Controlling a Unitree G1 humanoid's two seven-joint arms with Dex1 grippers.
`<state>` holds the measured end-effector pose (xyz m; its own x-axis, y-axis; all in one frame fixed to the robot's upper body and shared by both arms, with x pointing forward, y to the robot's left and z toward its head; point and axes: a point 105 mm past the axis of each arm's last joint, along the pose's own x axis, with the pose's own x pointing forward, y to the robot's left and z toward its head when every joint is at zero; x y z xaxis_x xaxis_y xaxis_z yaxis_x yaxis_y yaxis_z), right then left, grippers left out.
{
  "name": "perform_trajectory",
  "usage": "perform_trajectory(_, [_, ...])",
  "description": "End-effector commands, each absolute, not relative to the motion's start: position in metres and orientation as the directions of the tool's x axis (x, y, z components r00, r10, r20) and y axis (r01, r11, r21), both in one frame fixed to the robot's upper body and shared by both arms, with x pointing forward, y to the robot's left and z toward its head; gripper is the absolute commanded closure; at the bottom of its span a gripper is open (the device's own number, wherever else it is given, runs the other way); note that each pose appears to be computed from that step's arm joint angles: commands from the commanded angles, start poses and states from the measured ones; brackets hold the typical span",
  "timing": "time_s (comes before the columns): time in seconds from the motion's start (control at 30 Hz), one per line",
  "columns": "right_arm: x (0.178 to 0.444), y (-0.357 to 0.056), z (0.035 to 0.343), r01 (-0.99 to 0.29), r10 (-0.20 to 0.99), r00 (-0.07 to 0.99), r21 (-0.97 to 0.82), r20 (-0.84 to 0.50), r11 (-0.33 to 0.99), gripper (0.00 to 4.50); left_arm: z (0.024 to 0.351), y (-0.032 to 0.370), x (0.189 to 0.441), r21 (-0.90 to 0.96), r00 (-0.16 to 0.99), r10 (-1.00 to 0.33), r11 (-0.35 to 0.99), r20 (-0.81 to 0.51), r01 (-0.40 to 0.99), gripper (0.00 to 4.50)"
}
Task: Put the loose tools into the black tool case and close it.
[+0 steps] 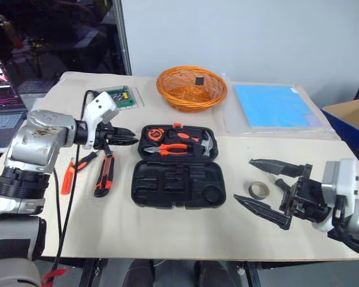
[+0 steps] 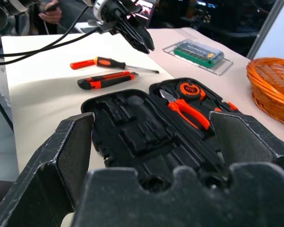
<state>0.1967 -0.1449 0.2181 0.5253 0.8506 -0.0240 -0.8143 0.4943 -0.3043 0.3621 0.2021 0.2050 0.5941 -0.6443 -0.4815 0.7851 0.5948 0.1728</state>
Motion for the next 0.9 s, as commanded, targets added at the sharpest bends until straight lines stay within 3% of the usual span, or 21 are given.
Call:
perform_trajectory(0.03, [0.194,-0.141,0.226,-0.802,0.85,0.528,-0.332,-0.004,0.496,0.0,0.202,0.261,0.36,0.159,0.747,-0.454,0.794,-0.485,0.586,1.68])
perform_trajectory(0.13, [0.199,-0.14,0.226,-0.809,0.857,0.515,-0.325,0.007,0.489,0.0,0.186,0.289,0.353,0.187,0.783,-0.34,0.85,-0.521,0.493,0.47])
perform_trajectory(0.2, [0.201,-0.141,0.224,-0.817,0.864,0.504,-0.321,0.006,0.479,0.0,0.178,0.3,0.352,0.211,0.787,-0.298,0.858,-0.54,0.469,0.03])
perform_trajectory(0.4, [0.199,-0.142,0.221,-0.826,0.873,0.488,-0.322,0.0,0.462,0.0,0.155,0.322,0.352,0.234,0.738,-0.254,0.841,-0.625,0.488,0.03])
perform_trajectory(0.6, [0.193,-0.143,0.218,-0.823,0.869,0.495,-0.322,0.0,0.468,0.0,0.148,0.318,0.363,0.228,0.716,-0.276,0.822,-0.641,0.521,0.03])
perform_trajectory(0.63, [0.192,-0.143,0.217,-0.821,0.867,0.499,-0.321,-0.001,0.472,0.0,0.146,0.316,0.363,0.218,0.705,-0.291,0.815,-0.647,0.536,0.55])
perform_trajectory(0.67, [0.191,-0.144,0.216,-0.82,0.865,0.502,-0.32,-0.002,0.475,0.0,0.144,0.315,0.364,0.212,0.7,-0.299,0.812,-0.649,0.543,0.65])
perform_trajectory(0.9, [0.19,-0.146,0.214,-0.816,0.86,0.511,-0.316,0.0,0.485,0.0,0.145,0.313,0.364,0.181,0.693,-0.35,0.802,-0.63,0.569,3.2])
